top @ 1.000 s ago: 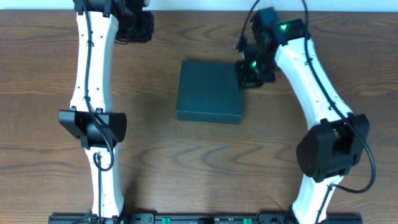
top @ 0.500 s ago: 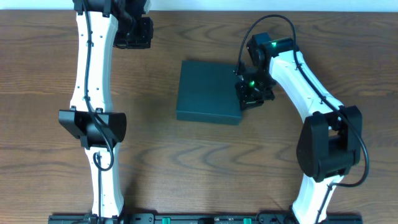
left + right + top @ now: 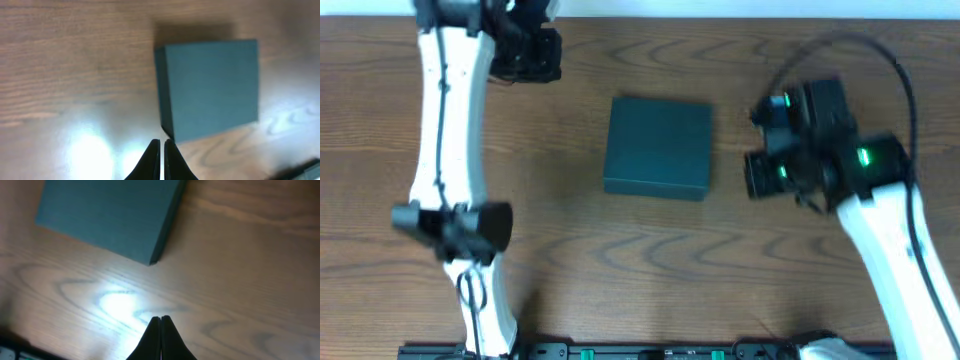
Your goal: Pack container
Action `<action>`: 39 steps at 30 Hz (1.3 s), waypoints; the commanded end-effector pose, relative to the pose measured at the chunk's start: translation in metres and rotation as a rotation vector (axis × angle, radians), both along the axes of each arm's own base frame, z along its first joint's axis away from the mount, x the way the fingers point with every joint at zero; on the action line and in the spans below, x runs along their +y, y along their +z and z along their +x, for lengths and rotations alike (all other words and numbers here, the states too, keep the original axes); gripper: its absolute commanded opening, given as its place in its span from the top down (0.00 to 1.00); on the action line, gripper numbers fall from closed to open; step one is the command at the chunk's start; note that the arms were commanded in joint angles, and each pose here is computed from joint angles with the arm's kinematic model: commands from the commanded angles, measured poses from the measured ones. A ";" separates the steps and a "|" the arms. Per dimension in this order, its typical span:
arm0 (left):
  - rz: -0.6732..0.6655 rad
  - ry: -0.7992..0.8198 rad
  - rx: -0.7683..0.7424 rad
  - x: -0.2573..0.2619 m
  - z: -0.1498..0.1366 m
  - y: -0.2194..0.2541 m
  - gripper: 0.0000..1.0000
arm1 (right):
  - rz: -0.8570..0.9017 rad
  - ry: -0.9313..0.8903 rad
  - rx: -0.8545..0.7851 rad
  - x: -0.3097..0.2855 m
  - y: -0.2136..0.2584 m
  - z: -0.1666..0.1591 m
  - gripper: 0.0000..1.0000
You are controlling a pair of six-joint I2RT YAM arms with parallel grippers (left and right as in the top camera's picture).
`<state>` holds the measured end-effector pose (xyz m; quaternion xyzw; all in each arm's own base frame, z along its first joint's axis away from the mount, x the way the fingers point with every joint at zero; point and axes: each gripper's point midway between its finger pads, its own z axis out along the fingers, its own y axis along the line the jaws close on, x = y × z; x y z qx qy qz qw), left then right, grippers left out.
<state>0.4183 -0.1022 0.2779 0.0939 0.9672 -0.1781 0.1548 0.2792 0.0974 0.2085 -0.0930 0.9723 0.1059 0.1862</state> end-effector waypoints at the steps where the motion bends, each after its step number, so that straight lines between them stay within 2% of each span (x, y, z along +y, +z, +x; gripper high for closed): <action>1: -0.024 -0.072 0.025 -0.008 -0.056 0.026 0.94 | 0.010 -0.098 0.039 -0.013 -0.033 -0.032 0.98; 6: 0.038 -0.129 -0.006 -0.011 -0.129 0.010 0.94 | 0.112 -0.132 -0.038 -0.016 -0.059 -0.079 0.98; 10: 0.046 -0.127 -0.020 0.001 -0.193 -0.058 0.94 | 0.163 -0.124 -0.066 -0.014 -0.072 -0.101 0.99; 13: -0.054 -0.129 -0.047 -0.010 -0.214 -0.099 0.94 | 0.200 -0.100 -0.014 -0.007 -0.090 -0.112 0.99; 14: -0.094 -0.123 -0.057 -0.015 -0.216 -0.106 0.94 | 0.216 -0.099 -0.001 -0.004 -0.092 -0.113 0.91; 15: -0.111 -0.100 -0.055 -0.016 -0.217 -0.112 0.94 | 0.226 -0.130 0.013 -0.004 -0.092 -0.113 0.60; 16: -0.115 -0.068 -0.044 -0.015 -0.217 -0.116 0.43 | 0.238 -0.162 0.027 -0.004 -0.093 -0.113 0.01; 17: -0.120 -0.040 -0.028 -0.014 -0.216 -0.119 0.05 | 0.251 -0.192 0.038 -0.004 -0.093 -0.113 0.01; 22: -0.127 0.011 0.025 -0.014 -0.218 -0.125 0.05 | 0.317 -0.362 0.100 -0.004 -0.093 -0.113 0.01; 34: -0.126 0.011 0.024 -0.014 -0.218 -0.125 0.04 | 0.318 -0.363 0.100 -0.004 -0.093 -0.113 0.01; 35: -0.112 0.017 0.023 -0.011 -0.218 -0.126 0.04 | 0.318 -0.363 0.100 -0.004 -0.093 -0.113 0.01; 39: 0.119 0.122 -0.041 0.031 -0.205 -0.136 0.05 | 0.317 -0.362 0.100 -0.004 -0.093 -0.113 0.01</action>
